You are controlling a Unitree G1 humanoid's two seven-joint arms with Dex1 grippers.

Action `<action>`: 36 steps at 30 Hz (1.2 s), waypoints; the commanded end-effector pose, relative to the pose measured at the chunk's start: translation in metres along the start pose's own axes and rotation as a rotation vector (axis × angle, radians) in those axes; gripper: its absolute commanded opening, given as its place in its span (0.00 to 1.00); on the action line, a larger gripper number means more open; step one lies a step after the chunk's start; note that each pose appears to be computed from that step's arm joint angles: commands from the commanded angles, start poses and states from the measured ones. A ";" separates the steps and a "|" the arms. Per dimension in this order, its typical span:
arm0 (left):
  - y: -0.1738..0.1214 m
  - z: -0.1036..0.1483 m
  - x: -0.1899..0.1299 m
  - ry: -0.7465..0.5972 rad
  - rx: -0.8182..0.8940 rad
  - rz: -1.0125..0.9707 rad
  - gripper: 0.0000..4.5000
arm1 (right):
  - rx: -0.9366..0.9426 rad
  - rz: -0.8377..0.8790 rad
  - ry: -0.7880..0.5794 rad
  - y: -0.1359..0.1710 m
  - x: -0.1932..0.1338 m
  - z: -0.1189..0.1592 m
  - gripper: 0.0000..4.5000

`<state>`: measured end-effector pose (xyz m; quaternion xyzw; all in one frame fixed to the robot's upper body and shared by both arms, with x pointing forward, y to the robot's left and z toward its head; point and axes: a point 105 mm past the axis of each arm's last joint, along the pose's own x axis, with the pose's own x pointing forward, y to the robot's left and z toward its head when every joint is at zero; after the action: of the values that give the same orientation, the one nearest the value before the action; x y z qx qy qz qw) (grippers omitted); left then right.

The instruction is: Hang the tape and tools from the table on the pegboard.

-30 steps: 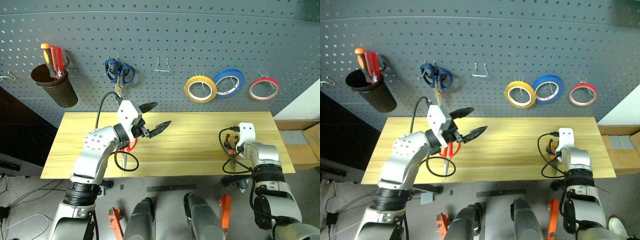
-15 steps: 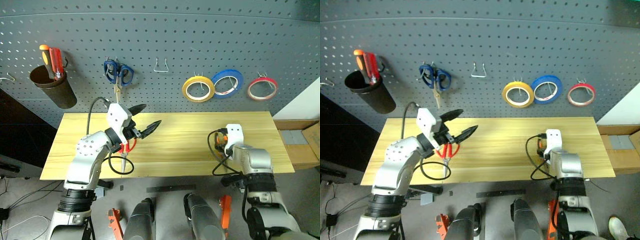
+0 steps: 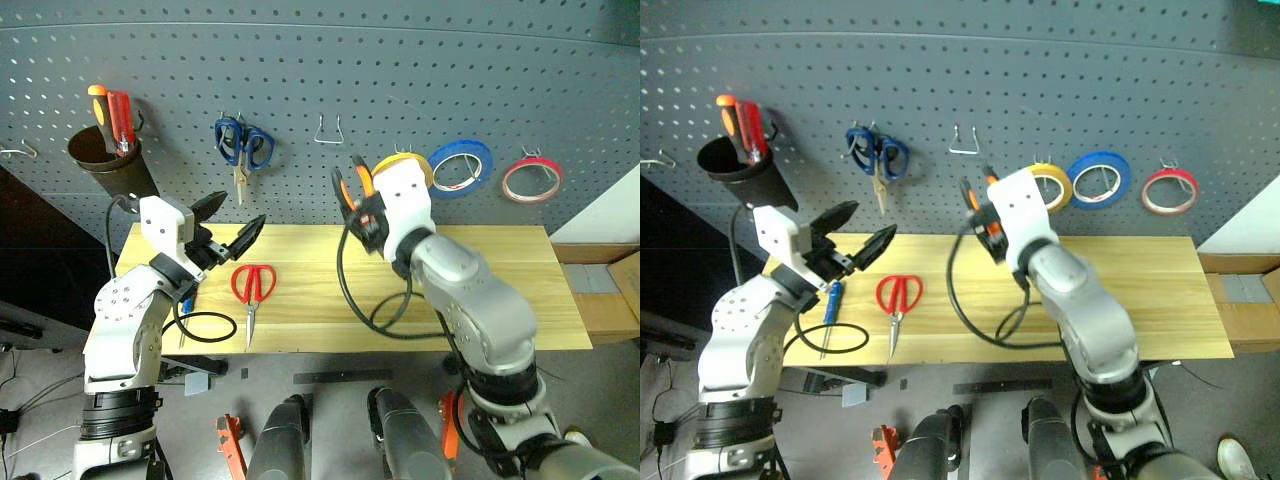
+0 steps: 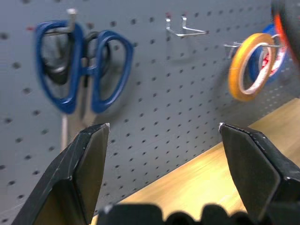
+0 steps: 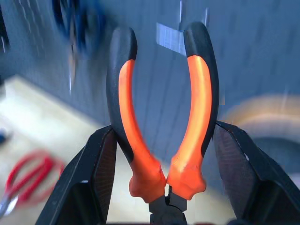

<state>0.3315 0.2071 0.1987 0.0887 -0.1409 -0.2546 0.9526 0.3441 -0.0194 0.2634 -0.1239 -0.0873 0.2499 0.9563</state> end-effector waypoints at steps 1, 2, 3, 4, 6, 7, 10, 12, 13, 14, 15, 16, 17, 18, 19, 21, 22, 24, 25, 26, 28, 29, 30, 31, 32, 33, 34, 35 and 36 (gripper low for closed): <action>0.006 0.023 -0.002 -0.077 0.050 0.029 0.89 | -0.009 -0.024 -0.160 -0.013 0.016 0.043 0.58; 0.006 0.024 -0.002 -0.079 0.049 0.030 0.89 | 0.005 -0.028 -0.188 -0.015 0.022 0.053 0.58; 0.005 0.025 -0.002 -0.082 0.048 0.027 0.89 | 0.015 -0.030 -0.215 -0.016 0.026 0.062 0.58; 0.003 0.026 -0.003 -0.084 0.046 0.020 0.89 | 0.033 -0.028 -0.249 -0.015 0.032 0.075 0.58; -0.001 0.027 -0.004 -0.088 0.040 0.005 0.89 | 0.064 -0.026 -0.297 -0.014 0.041 0.092 0.58; -0.002 0.028 -0.004 -0.089 0.040 0.002 0.89 | 0.077 -0.025 -0.315 -0.013 0.044 0.098 0.58; -0.006 0.029 -0.004 -0.089 0.038 -0.009 0.89 | 0.098 -0.036 -0.359 -0.012 0.054 0.110 0.58; -0.008 0.029 -0.003 -0.090 0.036 -0.014 0.89 | 0.098 -0.051 -0.381 -0.014 0.060 0.116 0.58; -0.009 0.029 -0.002 -0.091 0.034 -0.017 0.89 | 0.090 -0.058 -0.390 -0.014 0.063 0.117 0.58; -0.010 0.030 -0.001 -0.092 0.033 -0.019 0.89 | 0.091 -0.064 -0.393 -0.015 0.066 0.117 0.58; -0.011 0.030 0.000 -0.093 0.031 -0.023 0.89 | 0.089 -0.067 -0.394 -0.016 0.068 0.116 0.58; -0.012 0.030 0.001 -0.094 0.029 -0.027 0.89 | 0.077 -0.074 -0.392 -0.017 0.070 0.113 0.58; -0.013 0.029 0.002 -0.096 0.028 -0.030 0.89 | 0.067 -0.080 -0.389 -0.018 0.073 0.108 0.58; -0.014 0.030 0.003 -0.098 0.027 -0.033 0.89 | 0.038 -0.092 -0.391 -0.019 0.075 0.103 0.58; -0.015 0.030 0.004 -0.101 0.026 -0.036 0.89 | 0.004 -0.105 -0.388 -0.020 0.077 0.096 0.58; -0.017 0.030 0.007 -0.108 0.023 -0.041 0.89 | -0.009 -0.122 -0.383 -0.024 0.080 0.081 0.58; -0.017 0.031 0.008 -0.110 0.022 -0.042 0.89 | -0.018 -0.129 -0.380 -0.024 0.081 0.076 0.58; -0.019 0.031 0.010 -0.113 0.019 -0.051 0.89 | -0.041 -0.135 -0.363 -0.024 0.082 0.064 0.58; -0.020 0.031 0.011 -0.114 0.017 -0.056 0.89 | -0.051 -0.135 -0.355 -0.023 0.082 0.058 0.58; -0.021 0.031 0.011 -0.114 0.017 -0.058 0.89 | -0.056 -0.133 -0.344 -0.022 0.081 0.054 0.58; -0.021 0.030 0.012 -0.113 0.015 -0.060 0.89 | -0.057 -0.132 -0.323 -0.021 0.080 0.046 0.58; -0.021 0.030 0.011 -0.112 0.014 -0.060 0.89 | -0.056 -0.131 -0.317 -0.020 0.079 0.044 0.58; -0.021 0.030 0.012 -0.111 0.013 -0.060 0.89 | -0.057 -0.128 -0.302 -0.020 0.079 0.040 0.58; -0.021 0.029 0.012 -0.110 0.012 -0.061 0.89 | -0.058 -0.126 -0.291 -0.019 0.079 0.037 0.58; -0.021 0.028 0.013 -0.108 0.010 -0.061 0.89 | -0.063 -0.123 -0.260 -0.017 0.080 0.029 0.58; -0.023 0.026 0.014 -0.103 0.008 -0.063 0.89 | -0.056 -0.117 -0.229 -0.016 0.081 0.022 0.58; -0.024 0.025 0.015 -0.099 0.006 -0.064 0.89 | -0.053 -0.117 -0.206 -0.016 0.081 0.016 0.58; -0.024 0.024 0.015 -0.096 0.005 -0.065 0.89 | -0.050 -0.118 -0.193 -0.016 0.081 0.013 0.58; -0.025 0.024 0.016 -0.094 0.002 -0.065 0.89 | -0.048 -0.119 -0.183 -0.016 0.081 0.011 0.58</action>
<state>0.3278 0.1789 0.2100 0.0762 -0.1644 -0.2868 0.9407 0.4199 0.0126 0.2857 -0.1155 -0.1876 0.2056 0.9535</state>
